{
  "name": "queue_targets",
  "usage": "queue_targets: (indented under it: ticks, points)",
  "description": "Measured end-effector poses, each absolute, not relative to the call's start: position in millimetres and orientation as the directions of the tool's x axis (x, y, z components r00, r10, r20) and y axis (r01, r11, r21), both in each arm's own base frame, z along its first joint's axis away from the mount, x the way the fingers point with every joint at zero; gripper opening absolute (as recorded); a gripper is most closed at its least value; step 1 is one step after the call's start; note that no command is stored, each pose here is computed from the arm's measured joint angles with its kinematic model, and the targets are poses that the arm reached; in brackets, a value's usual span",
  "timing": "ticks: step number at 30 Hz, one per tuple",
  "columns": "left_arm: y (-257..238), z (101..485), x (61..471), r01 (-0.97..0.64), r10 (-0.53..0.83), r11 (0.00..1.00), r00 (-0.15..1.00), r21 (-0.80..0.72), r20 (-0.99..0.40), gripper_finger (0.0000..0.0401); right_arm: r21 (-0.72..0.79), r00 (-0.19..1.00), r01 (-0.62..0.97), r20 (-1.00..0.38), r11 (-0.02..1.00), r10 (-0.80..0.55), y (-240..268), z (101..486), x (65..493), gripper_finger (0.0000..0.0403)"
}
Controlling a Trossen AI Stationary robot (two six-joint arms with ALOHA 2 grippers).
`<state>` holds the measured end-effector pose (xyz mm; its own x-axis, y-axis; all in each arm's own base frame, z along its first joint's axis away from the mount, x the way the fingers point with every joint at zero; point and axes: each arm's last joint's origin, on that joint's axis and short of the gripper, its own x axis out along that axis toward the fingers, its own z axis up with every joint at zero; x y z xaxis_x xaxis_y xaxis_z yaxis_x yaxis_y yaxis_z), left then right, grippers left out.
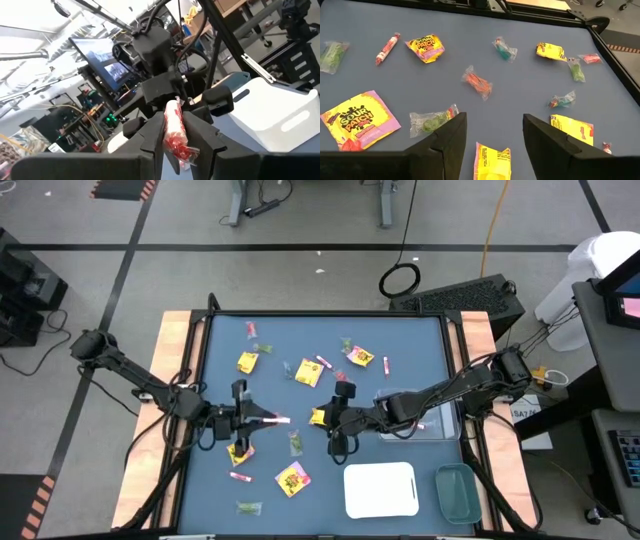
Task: Sort candy
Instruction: Put the transparent candy roll into the transparent bin
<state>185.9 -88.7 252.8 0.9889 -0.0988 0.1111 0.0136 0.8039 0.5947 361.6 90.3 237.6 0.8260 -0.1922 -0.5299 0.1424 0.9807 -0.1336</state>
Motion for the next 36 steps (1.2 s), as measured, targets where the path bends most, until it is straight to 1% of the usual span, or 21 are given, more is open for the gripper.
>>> queue_targets:
  ticks: [4, 5, 8, 10, 14, 16, 19, 23, 26, 29, 32, 36]
  points:
    - [-88.7, 252.9, 185.9, 0.013, -0.098, 0.806, 0.989, 0.592, 0.112, 0.007, -0.138, 0.825, 0.15, -0.527, 0.979, -0.201, 90.1, 237.6, 361.6, 0.0183]
    - [-88.6, 253.2, 185.9, 0.012, -0.094, 0.821, 0.989, 0.571, 0.115, 0.007, -0.146, 0.824, 0.161, -0.524, 0.976, -0.214, 89.9, 237.8, 361.5, 0.0183]
    - [-86.5, 256.0, 185.7, -0.036, -0.026, 0.902, 0.99, 0.429, 0.138, 0.007, -0.165, 0.821, 0.191, -0.514, 0.968, -0.25, 88.9, 238.1, 361.4, 0.0183]
    - [-83.3, 257.7, 185.6, -0.109, 0.064, 0.943, 0.987, 0.315, 0.15, 0.007, -0.175, 0.818, 0.209, -0.507, 0.962, -0.27, 88.4, 238.3, 361.3, 0.0183]
    - [-77.8, 257.4, 184.9, -0.262, 0.245, 0.957, 0.96, 0.126, 0.132, 0.007, -0.192, 0.816, 0.246, -0.488, 0.95, -0.309, 87.3, 239.4, 361.7, 0.0183]
    - [-76.9, 257.1, 184.7, -0.289, 0.278, 0.955, 0.952, 0.073, 0.126, 0.007, -0.189, 0.821, 0.255, -0.476, 0.948, -0.316, 87.3, 240.5, 362.3, 0.0183]
    - [-77.1, 256.6, 184.9, -0.276, 0.269, 0.96, 0.955, 0.043, 0.124, 0.007, -0.16, 0.85, 0.26, -0.429, 0.952, -0.305, 88.3, 245.6, 365.4, 0.0183]
    - [-79.7, 254.5, 185.8, -0.191, 0.184, 0.98, 0.976, 0.058, 0.113, 0.007, -0.121, 0.895, 0.255, -0.345, 0.959, -0.282, 89.9, 254.9, 370.1, 0.0183]
    - [-81.3, 251.6, 186.5, -0.127, 0.123, 0.991, 0.988, 0.034, 0.09, 0.007, -0.087, 0.928, 0.191, -0.307, 0.978, -0.208, 92.3, 260.0, 372.6, 0.0183]
    - [-82.4, 249.3, 187.1, -0.083, 0.08, 0.996, 0.994, 0.037, 0.072, 0.007, -0.07, 0.942, 0.137, -0.3, 0.988, -0.152, 93.8, 261.3, 373.5, 0.0183]
    - [-83.2, 247.4, 187.6, -0.063, 0.06, 0.997, 0.997, 0.047, 0.058, 0.007, -0.072, 0.941, 0.135, -0.302, 0.988, -0.151, 94.1, 261.2, 373.4, 0.0183]
    - [-81.8, 241.8, 193.2, -0.08, 0.078, 0.995, 0.996, 0.063, 0.034, 0.007, -0.072, 0.942, 0.14, -0.297, 0.988, -0.155, 93.0, 261.6, 373.8, 0.0183]
